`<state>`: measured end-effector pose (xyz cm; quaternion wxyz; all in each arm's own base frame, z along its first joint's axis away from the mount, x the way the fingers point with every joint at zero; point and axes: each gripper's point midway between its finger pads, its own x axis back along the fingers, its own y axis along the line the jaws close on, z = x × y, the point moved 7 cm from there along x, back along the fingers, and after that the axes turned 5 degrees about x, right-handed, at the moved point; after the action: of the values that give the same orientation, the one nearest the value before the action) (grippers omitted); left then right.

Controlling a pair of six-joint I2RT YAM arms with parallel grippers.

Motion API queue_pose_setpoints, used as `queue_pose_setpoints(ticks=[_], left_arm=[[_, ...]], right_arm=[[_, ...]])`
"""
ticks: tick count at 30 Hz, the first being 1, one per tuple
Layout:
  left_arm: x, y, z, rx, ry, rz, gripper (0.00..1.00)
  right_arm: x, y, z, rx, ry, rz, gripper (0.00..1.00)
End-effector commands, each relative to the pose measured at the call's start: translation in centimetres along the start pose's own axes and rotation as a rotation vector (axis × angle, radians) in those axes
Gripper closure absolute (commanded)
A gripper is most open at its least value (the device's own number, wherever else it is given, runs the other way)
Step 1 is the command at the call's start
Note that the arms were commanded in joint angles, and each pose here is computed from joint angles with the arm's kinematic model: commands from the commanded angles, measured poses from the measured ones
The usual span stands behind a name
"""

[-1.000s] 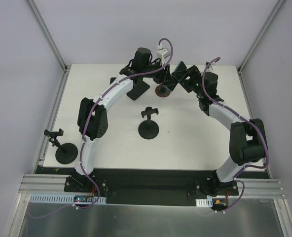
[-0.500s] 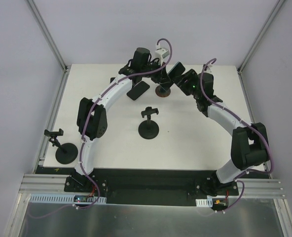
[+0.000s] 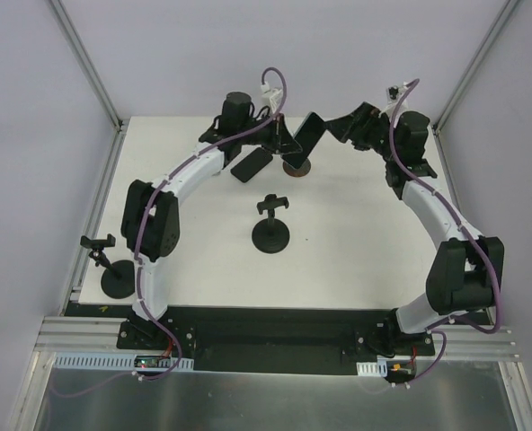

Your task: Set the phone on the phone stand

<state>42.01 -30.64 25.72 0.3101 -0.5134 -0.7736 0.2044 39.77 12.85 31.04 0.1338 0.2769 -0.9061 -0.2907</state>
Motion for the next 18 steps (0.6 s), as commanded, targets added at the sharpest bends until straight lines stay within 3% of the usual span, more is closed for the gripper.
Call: queue_pose_setpoints(ticks=[1,3,6,12,15,16,18], left_arm=[[6.8,-7.5,-5.6,-0.111,-0.286,0.275,1.0],[8.3,-7.8,-5.5,-0.104,-0.392,0.358,1.0],[9.0,-8.0,-5.4,-0.083,-0.448,0.441,1.0],[10.0,-7.7,-5.4,-0.039,-0.53,0.531,1.0],[10.0,-7.6,-5.4,-0.03,-0.541,0.525,1.0],[10.0,-7.6,-5.4,-0.028,-0.545,0.524,1.0],[10.0,-7.6,-5.4,-0.029,-0.542,0.525,1.0]], right_arm=[[0.5,3.2,0.0,0.194,0.06,-0.282,0.13],[0.7,4.4,-0.1,0.225,0.034,-0.408,0.13],[0.3,5.9,-0.1,0.204,0.043,-0.552,0.14],[-2.3,7.4,1.8,0.163,0.131,-0.64,0.21],[-3.5,8.2,2.5,0.154,0.163,-0.671,0.28],[-3.9,8.2,3.0,0.148,0.174,-0.673,0.37],[-4.2,8.7,3.2,0.147,0.165,-0.677,0.42]])
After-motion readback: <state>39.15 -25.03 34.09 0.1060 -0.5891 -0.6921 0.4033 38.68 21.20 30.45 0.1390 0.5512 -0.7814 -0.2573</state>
